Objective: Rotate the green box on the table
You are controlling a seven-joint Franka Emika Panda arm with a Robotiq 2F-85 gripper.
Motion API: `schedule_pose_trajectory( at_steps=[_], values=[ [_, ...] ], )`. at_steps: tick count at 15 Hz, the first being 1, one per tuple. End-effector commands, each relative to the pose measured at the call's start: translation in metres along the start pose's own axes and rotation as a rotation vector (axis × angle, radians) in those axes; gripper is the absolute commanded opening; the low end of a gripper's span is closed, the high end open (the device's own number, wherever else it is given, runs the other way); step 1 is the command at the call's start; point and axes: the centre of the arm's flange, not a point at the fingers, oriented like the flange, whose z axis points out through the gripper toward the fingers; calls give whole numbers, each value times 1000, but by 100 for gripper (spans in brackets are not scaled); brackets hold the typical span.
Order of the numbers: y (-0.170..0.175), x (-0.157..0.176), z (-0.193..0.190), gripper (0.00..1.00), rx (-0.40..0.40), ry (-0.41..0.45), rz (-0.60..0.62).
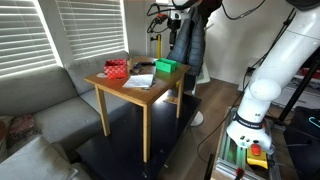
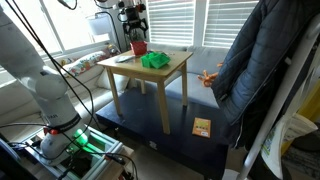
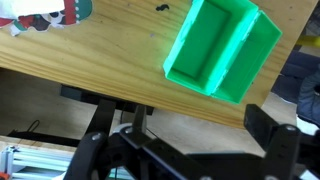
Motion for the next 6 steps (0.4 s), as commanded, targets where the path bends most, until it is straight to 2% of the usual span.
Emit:
schedule_pose_trajectory(
  at_steps=[1, 6],
  values=[
    [-1, 1, 2, 100, -1, 3, 3],
    [-2, 2, 4, 100, -3, 7, 4]
  ],
)
